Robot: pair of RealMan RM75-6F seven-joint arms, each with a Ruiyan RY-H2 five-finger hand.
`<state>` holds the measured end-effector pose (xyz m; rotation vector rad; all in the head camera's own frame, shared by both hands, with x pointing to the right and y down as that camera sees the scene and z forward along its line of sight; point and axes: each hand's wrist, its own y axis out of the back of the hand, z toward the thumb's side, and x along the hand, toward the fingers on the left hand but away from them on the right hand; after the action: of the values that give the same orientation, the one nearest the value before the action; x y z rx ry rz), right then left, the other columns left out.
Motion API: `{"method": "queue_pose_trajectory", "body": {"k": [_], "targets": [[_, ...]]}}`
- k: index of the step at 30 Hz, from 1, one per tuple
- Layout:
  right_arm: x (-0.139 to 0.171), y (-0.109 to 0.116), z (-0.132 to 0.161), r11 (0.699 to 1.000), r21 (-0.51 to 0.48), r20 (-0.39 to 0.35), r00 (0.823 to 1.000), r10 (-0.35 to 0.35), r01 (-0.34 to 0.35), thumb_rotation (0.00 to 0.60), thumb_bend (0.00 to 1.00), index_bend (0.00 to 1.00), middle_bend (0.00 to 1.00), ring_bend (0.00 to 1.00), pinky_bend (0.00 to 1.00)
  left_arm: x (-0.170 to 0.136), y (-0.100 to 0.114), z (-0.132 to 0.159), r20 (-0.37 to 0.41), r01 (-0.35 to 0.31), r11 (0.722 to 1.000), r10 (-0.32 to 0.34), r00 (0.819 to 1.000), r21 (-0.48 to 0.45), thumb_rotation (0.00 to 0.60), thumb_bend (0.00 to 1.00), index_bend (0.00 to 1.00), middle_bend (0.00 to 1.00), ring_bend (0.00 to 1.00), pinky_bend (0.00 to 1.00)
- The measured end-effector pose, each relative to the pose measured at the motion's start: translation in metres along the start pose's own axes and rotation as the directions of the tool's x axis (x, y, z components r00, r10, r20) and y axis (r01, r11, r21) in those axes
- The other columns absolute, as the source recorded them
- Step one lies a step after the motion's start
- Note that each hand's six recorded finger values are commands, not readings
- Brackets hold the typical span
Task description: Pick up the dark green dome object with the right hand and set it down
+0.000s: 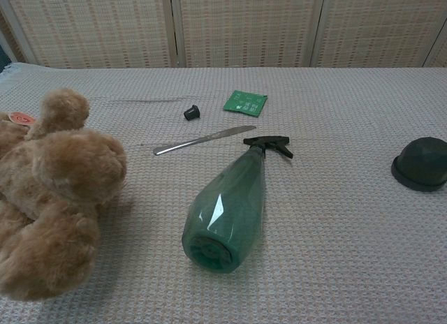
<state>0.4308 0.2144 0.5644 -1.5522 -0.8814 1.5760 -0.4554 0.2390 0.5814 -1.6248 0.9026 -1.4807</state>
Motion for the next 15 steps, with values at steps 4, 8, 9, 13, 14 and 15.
{"method": "queue_pose_trajectory", "body": {"k": [4,8,9,13,14,15], "targets": [[-0.001,-0.001,-0.002,1.000,-0.001,0.011,1.000,0.003,-0.003,0.600,0.06,0.02,0.00,0.00,0.15,-0.002,0.002,0.001,-0.003,-0.007,1.000,0.007,1.000,0.002,0.600,0.53,0.52,0.15,0.17,0.39],[-0.004,-0.003,-0.002,1.000,0.003,0.015,1.000,0.018,-0.018,0.600,0.06,0.02,0.00,0.00,0.15,-0.004,0.004,0.001,-0.008,-0.019,1.000,0.019,1.000,0.003,0.600,0.53,0.52,0.15,0.17,0.39],[-0.006,-0.003,-0.002,1.000,0.005,0.014,1.000,0.019,-0.019,0.600,0.05,0.02,0.00,0.00,0.15,-0.004,0.005,0.001,-0.008,-0.022,1.000,0.022,1.000,0.004,0.600,0.53,0.52,0.15,0.17,0.39],[-0.013,-0.003,-0.004,1.000,0.028,0.017,1.000,-0.001,0.001,0.600,0.06,0.03,0.00,0.00,0.15,-0.005,0.008,0.001,-0.008,-0.040,0.999,0.041,0.999,0.004,0.600,0.53,0.52,0.15,0.17,0.39],[-0.015,-0.004,-0.004,0.999,0.038,0.018,1.000,-0.007,0.006,0.600,0.06,0.03,0.00,0.00,0.16,-0.004,0.008,0.000,-0.009,-0.042,0.999,0.042,0.999,0.004,0.600,0.53,0.52,0.15,0.17,0.39],[-0.018,-0.005,-0.005,0.999,0.050,0.020,1.000,-0.013,0.012,0.600,0.06,0.03,0.00,0.00,0.16,-0.004,0.008,0.000,-0.011,-0.042,0.999,0.042,0.999,0.005,0.600,0.53,0.52,0.15,0.17,0.39]]}}
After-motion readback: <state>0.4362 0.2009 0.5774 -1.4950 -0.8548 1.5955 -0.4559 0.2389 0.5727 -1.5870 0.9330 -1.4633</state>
